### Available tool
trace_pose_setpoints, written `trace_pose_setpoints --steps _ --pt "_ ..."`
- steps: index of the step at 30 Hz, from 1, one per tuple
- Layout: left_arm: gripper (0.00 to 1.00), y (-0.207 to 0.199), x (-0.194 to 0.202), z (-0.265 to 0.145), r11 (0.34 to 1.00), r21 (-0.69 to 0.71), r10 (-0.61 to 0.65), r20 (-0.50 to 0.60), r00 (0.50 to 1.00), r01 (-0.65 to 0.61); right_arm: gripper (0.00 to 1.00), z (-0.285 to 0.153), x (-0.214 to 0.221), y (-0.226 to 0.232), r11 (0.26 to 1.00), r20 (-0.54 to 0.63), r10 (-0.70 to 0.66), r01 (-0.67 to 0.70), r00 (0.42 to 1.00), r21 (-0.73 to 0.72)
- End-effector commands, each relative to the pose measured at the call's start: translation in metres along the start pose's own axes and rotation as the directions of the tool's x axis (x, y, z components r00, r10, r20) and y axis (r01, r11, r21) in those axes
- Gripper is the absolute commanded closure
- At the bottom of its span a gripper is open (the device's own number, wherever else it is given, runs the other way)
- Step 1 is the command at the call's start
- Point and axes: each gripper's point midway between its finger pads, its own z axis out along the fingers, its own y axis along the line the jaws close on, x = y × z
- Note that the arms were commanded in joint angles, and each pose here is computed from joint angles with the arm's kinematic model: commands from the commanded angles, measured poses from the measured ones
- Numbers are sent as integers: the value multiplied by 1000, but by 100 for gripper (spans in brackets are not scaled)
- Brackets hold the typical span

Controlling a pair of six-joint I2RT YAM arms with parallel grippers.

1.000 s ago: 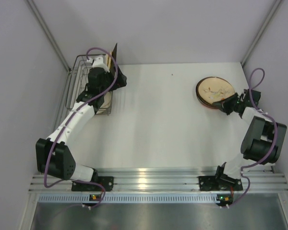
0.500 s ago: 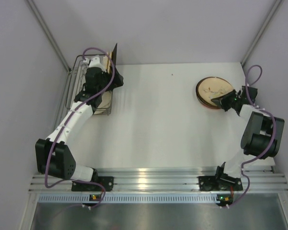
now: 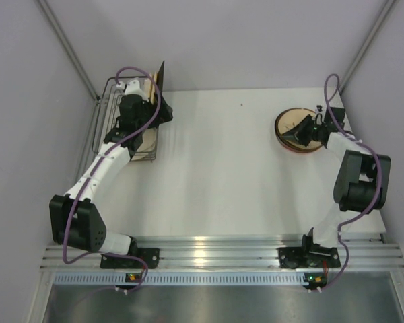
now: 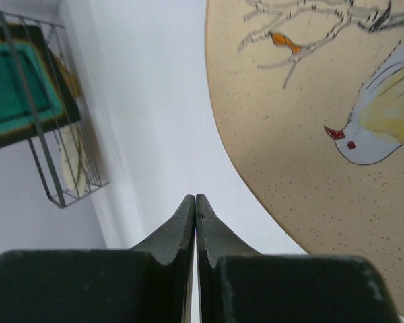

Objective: Unload the plates from the dish rack
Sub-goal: Place the plate on the table

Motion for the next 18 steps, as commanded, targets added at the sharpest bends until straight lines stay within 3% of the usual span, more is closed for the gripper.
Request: trace_pose_setpoints --steps 1,10,18 --pt "1 -3 -22 -7 1000 7 -7 67 998 6 100 10 28 -11 997 -131 -47 54 990 50" --pt "1 9 -23 -6 999 -34 -8 71 997 11 100 10 12 -46 958 -67 -77 92 995 272" --pt "1 28 -37 4 993 -116 10 97 995 1 100 13 -6 -44 951 -26 -96 99 995 294"
